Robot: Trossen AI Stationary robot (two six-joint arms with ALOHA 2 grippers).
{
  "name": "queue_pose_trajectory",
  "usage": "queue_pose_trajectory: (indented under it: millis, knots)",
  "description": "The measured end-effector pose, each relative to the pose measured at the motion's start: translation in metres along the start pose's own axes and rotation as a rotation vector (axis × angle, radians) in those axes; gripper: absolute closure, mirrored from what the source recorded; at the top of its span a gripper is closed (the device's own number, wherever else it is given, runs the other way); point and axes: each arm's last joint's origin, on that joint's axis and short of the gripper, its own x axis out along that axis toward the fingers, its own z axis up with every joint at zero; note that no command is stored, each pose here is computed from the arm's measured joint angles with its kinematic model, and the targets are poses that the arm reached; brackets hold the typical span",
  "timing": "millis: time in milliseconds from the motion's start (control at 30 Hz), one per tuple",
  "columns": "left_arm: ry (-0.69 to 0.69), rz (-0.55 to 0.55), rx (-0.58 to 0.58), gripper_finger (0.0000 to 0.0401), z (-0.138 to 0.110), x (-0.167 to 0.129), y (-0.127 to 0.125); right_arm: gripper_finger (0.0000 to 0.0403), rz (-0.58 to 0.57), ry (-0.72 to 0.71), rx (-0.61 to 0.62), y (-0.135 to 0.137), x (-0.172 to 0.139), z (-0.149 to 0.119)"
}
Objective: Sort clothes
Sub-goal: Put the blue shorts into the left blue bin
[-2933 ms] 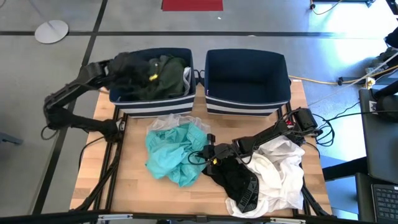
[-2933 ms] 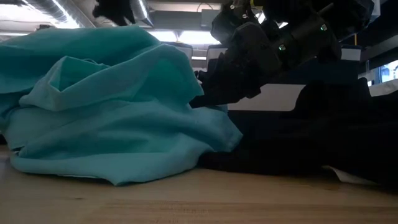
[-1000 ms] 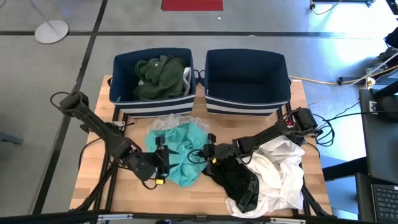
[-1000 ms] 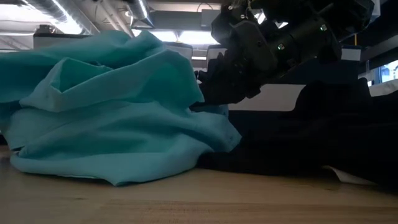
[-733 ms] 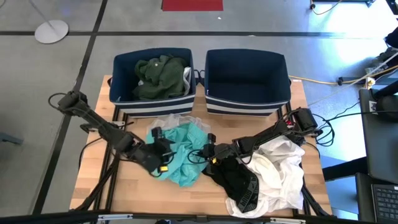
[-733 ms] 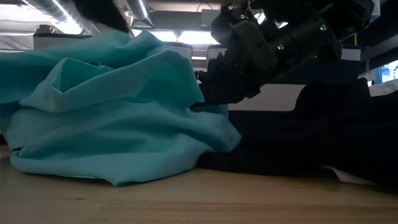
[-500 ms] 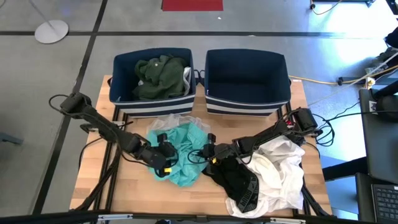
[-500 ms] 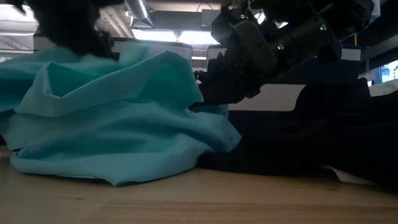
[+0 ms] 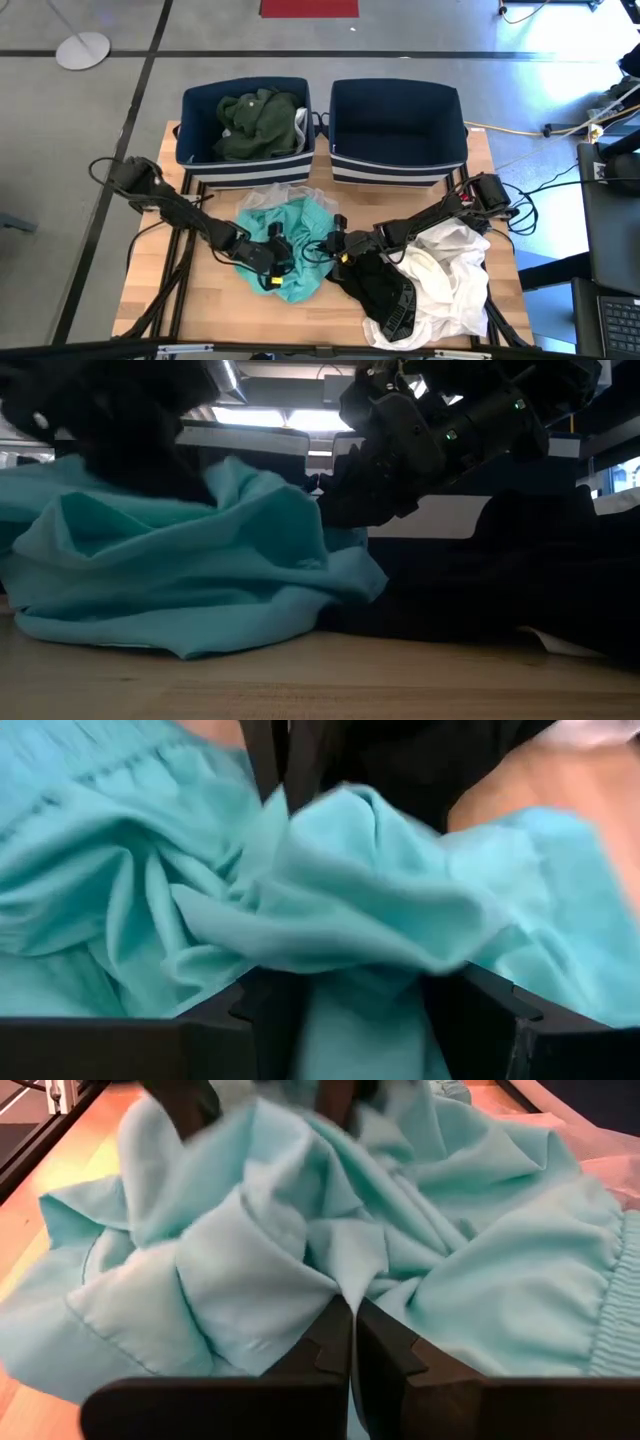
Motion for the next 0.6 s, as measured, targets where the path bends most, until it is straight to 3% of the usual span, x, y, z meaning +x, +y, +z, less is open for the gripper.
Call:
queue_pose_trajectory:
  millis: [400,500,600]
  knots:
    - [0.094,0.21,-0.03,0.0218,-0.033,0.056,0.022,0.0386,-0.001,0.0,0.0,0.0,0.0,0.0]
    - [0.108,0.224,-0.035,0.0242,-0.039,0.065,0.024,0.0386,0.0,0.0,0.0,0.0,0.0,0.0]
    - [0.122,0.221,-0.037,0.029,-0.042,0.07,0.026,0.0386,-0.001,0.0,0.0,0.0,0.0,0.0]
